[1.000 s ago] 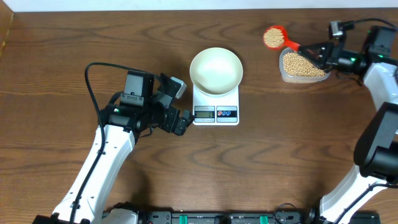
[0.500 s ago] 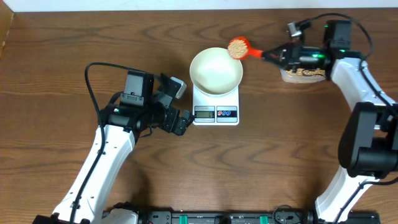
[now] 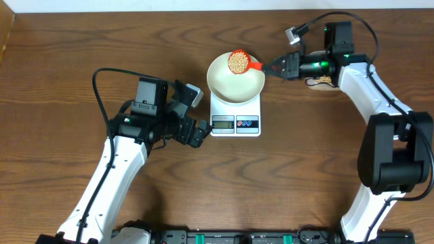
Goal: Scoop item into bowl and weigh 50g on scale
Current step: 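Carry the filled scoop over the white bowl with the right gripper, then tip the red scoop to pour soybeans into the bowl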
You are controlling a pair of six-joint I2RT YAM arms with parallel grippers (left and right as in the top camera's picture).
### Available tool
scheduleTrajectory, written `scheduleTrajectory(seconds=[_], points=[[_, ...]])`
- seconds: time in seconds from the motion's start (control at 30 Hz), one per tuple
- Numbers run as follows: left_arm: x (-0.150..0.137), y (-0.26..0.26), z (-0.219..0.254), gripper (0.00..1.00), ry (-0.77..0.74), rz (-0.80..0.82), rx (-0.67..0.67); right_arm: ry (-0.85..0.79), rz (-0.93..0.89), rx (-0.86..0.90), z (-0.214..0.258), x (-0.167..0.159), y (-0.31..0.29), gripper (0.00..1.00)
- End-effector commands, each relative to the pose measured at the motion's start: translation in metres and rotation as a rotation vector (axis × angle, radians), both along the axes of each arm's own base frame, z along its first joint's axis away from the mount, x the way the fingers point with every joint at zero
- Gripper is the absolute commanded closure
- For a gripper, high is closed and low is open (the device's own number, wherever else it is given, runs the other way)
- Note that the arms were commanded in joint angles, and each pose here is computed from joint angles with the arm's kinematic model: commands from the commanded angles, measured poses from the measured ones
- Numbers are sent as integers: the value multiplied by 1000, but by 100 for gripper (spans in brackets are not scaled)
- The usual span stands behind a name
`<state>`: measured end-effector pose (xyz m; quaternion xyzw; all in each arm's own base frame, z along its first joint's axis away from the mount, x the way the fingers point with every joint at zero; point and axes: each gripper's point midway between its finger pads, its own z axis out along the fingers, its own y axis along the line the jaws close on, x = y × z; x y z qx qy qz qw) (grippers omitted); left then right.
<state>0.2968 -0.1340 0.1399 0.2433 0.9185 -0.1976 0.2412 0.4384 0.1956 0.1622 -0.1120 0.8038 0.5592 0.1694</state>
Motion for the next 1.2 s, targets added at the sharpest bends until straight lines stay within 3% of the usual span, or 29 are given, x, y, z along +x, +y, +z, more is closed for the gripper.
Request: scheduleTrajectory(seconds=[0.0, 0.3, 0.73, 1.17], points=[[4, -1, 9, 1, -30, -5, -1, -81, 2, -79, -1, -1, 5, 99], [4, -1, 9, 1, -30, -5, -1, -168, -13, -162, 23, -10, 6, 99], [4, -1, 9, 1, -30, -5, -1, -253, -27, -404, 14, -20, 18, 99], [4, -1, 9, 1, -30, -5, -1, -282, -40, -465, 19, -23, 15, 99]])
